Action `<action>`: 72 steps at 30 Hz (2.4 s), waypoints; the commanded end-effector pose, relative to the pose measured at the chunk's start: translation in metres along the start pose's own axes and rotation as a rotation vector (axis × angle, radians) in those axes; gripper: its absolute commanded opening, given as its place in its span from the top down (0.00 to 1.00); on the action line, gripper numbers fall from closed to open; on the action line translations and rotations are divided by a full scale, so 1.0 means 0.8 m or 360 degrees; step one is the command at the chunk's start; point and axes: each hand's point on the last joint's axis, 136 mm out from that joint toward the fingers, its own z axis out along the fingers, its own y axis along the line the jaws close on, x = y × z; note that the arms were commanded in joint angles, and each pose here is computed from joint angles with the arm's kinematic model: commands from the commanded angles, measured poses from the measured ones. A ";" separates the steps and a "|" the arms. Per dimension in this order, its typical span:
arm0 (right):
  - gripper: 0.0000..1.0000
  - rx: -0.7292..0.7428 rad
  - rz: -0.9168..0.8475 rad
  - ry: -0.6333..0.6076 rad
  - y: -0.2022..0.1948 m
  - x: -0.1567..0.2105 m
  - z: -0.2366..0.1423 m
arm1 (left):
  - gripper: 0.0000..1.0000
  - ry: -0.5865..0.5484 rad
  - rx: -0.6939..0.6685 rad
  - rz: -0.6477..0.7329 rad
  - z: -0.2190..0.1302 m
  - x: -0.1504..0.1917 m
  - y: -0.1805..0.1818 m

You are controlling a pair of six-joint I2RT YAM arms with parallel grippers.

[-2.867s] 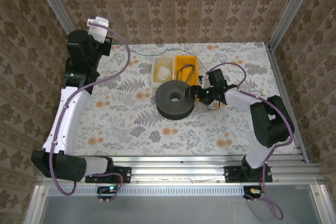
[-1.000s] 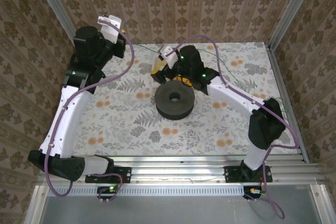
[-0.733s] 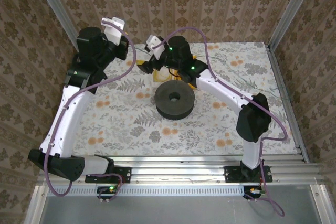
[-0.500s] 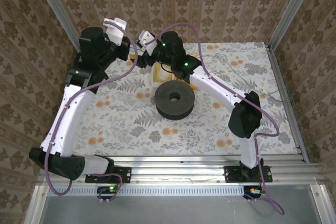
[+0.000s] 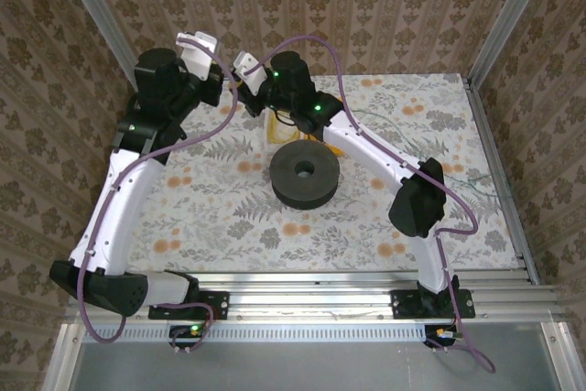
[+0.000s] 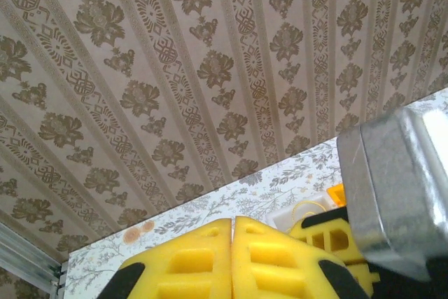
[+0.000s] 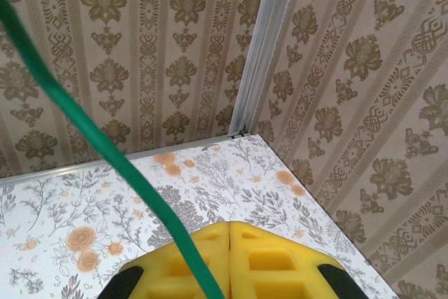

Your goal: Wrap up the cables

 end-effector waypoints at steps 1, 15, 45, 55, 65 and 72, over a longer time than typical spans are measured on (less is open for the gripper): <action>1.00 0.0239 0.0179 -0.0001 -0.068 -0.001 -0.011 | 1.00 -0.0095 -0.0059 -0.0036 -0.035 -0.016 0.014; 1.00 0.0108 0.0497 -0.0354 -0.110 -0.094 -0.026 | 1.00 -0.0004 0.0101 -0.0261 -0.011 0.057 -0.026; 1.00 0.0092 0.0431 -0.0026 -0.088 -0.017 -0.022 | 1.00 -0.0271 -0.0137 -0.0115 -0.034 -0.042 0.063; 1.00 -0.0126 0.0324 -0.0031 -0.039 -0.042 -0.018 | 1.00 -0.0279 0.0003 -0.0156 0.013 -0.035 0.029; 1.00 -0.0222 0.0277 -0.0003 -0.019 -0.043 -0.012 | 1.00 -0.0361 0.0072 -0.0200 0.041 -0.051 0.011; 1.00 -0.0193 0.0216 0.0077 -0.022 -0.024 -0.007 | 1.00 -0.0417 0.0092 -0.0198 0.041 -0.071 0.007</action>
